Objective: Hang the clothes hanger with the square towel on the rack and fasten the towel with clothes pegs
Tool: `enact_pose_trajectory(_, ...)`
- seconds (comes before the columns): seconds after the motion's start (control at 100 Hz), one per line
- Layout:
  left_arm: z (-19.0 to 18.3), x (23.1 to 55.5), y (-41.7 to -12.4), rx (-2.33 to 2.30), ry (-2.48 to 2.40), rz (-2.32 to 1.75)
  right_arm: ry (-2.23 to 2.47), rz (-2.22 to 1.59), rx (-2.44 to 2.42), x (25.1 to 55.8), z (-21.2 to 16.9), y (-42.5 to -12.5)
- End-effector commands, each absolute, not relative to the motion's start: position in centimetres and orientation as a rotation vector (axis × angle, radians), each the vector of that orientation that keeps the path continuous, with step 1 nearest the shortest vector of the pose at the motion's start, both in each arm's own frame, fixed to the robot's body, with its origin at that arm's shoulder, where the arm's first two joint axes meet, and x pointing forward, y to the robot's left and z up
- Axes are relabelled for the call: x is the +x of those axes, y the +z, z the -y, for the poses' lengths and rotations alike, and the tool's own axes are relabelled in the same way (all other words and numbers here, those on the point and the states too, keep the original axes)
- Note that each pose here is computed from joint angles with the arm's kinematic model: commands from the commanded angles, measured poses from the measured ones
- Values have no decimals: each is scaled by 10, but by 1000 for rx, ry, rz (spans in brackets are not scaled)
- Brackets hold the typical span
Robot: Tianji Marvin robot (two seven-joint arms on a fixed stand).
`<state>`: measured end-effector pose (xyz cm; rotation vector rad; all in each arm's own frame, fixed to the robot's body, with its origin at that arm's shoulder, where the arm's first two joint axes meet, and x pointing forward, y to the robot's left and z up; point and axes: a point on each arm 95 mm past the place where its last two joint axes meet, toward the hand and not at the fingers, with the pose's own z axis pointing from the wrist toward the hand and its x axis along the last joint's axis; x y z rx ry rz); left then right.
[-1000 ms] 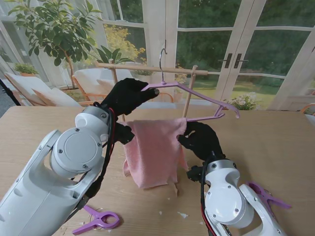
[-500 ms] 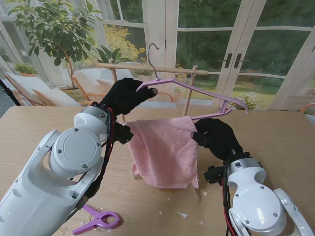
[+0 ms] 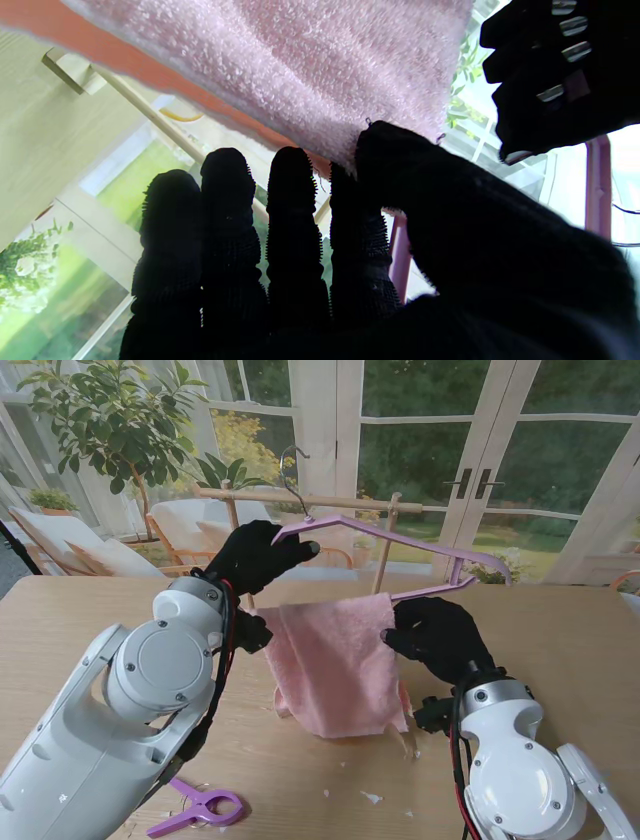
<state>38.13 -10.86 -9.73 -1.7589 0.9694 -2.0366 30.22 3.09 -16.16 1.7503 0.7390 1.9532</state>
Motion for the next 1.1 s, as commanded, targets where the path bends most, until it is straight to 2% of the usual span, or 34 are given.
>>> enact_pose_trajectory(0.0, 110, 380, -95, -1773, -2030, -970, 1967, -750, 1761, 298, -40, -158)
enact_pose_trajectory(0.65, 106, 378, -87, -1831, -2005, -903, 1881, -534, 2038, 312, -45, -181)
enact_pose_trajectory(1.09, 108, 384, -94, -1770, -1947, -929, 1841, -572, 1873, 305, -38, -182)
